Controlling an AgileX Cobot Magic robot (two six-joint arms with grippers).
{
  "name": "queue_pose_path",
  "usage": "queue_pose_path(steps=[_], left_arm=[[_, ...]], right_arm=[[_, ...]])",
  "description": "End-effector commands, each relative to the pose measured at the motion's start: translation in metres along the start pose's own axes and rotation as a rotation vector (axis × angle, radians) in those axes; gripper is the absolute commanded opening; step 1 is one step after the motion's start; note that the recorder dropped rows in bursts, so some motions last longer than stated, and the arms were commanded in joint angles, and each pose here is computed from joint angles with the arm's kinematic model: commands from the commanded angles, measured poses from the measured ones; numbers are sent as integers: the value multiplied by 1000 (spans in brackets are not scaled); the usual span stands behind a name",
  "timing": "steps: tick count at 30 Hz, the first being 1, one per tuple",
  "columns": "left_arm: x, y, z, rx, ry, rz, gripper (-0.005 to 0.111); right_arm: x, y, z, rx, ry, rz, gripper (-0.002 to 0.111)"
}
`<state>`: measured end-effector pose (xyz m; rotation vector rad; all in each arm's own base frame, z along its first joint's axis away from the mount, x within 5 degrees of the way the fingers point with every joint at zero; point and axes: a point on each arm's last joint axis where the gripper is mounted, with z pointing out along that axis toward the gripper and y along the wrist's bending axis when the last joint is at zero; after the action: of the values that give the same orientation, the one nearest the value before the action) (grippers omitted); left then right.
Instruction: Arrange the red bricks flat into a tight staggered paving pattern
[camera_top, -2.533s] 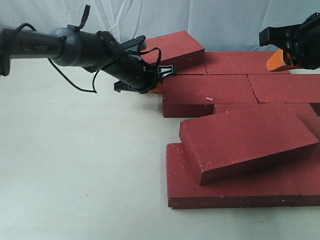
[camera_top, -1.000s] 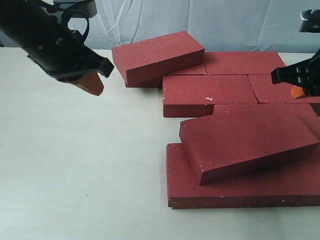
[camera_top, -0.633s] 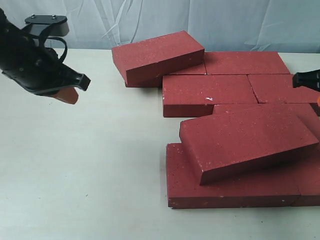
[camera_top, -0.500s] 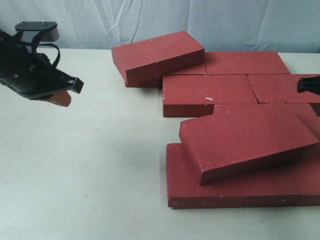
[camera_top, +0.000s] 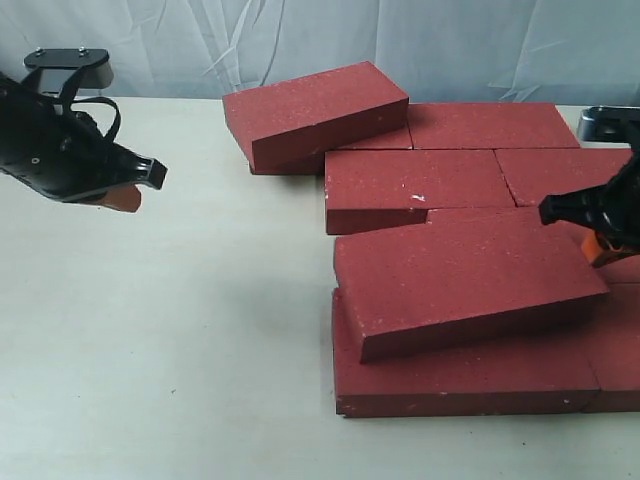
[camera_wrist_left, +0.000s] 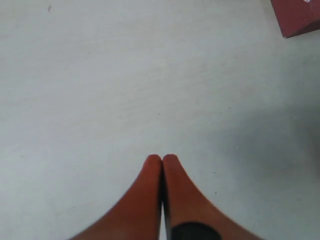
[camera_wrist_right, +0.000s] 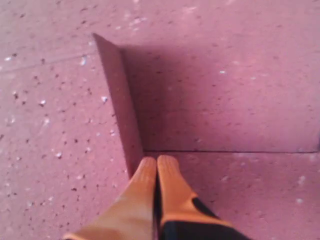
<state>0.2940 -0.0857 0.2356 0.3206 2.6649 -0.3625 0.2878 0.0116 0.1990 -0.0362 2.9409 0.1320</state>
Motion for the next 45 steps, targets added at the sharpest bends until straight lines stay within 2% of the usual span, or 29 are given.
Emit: queue_pose_path(steps=[1,11,16,21,25,30,36,40,45], left_arm=[[-2,0,-4,0,-34,-11,0],[-2,-1,-4,13,-39,-28,0],[-2,-1,-4,13,-39,-25,0],[-2,-1,-4,11,-39,-23,0],[-2,-1,-4,10,-40,-22,0],[-2,-1,-4,10,-40,-20,0],[-3,-1,-4,7,-51,-20,0],[-6,0,-4,-1,-77,-23,0],[-8,16,-6,-31,-106,-96,0]], right_arm=[[-3,42,-5,-89,5,-139,-1],[8,136,-12,-388,-96,-383,-1],[21,163,-14,-444,-94,-486,-1],[23,166,-15,-429,-95,-523,-1],[12,165,-23,-364,-137,-582,-1],[-9,167,-45,-290,-213,-571,-1],[-14,157,-50,-154,-180,-528,-1],[-13,156,-40,-147,-115,-515,-1],[-11,162,-23,-185,-42,-505,-1]])
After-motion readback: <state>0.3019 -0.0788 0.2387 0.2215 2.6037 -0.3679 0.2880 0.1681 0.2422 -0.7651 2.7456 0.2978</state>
